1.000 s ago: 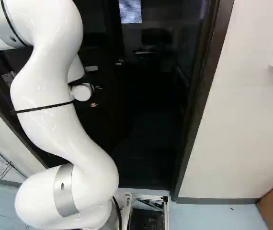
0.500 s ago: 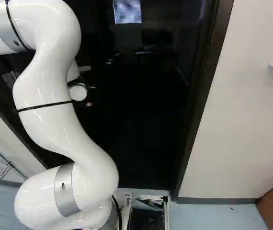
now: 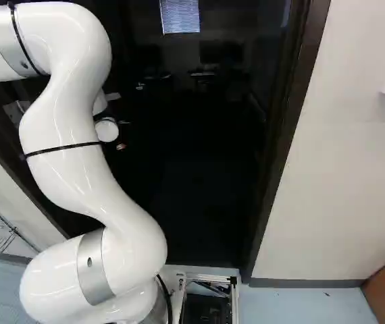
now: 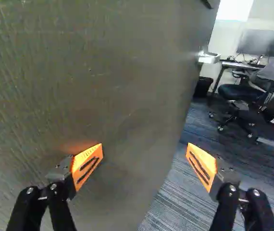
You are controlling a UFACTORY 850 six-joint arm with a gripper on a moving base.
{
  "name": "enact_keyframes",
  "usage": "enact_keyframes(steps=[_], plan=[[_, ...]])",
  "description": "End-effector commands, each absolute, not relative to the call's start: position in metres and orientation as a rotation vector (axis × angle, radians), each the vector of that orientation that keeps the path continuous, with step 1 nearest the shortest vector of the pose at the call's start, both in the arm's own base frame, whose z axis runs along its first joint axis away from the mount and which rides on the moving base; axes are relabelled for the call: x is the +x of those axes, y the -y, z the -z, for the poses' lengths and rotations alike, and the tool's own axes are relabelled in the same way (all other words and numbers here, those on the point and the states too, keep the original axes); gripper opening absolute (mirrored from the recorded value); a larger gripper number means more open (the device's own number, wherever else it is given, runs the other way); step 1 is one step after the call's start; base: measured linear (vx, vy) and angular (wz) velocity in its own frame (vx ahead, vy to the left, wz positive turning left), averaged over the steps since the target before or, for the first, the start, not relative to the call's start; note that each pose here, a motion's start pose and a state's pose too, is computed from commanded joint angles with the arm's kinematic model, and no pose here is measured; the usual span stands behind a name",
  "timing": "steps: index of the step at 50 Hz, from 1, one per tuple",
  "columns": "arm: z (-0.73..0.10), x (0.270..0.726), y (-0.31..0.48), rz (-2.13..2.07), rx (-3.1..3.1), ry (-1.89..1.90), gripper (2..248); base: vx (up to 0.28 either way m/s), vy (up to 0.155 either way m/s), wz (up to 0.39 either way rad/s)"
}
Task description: Open the door and move inside
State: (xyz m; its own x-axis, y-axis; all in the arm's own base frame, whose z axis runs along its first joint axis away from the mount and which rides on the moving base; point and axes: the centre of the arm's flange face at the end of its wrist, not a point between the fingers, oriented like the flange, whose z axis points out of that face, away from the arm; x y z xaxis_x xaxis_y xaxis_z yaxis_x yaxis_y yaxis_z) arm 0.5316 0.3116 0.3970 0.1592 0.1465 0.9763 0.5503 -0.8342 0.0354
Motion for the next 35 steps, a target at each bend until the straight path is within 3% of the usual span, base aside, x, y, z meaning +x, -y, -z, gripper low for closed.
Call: enact_keyframes(steps=[35], plan=[[-0.3962,0.5291,-0.3221,1.705,-2.063,0.786,247,0.000,0.000,0.000]])
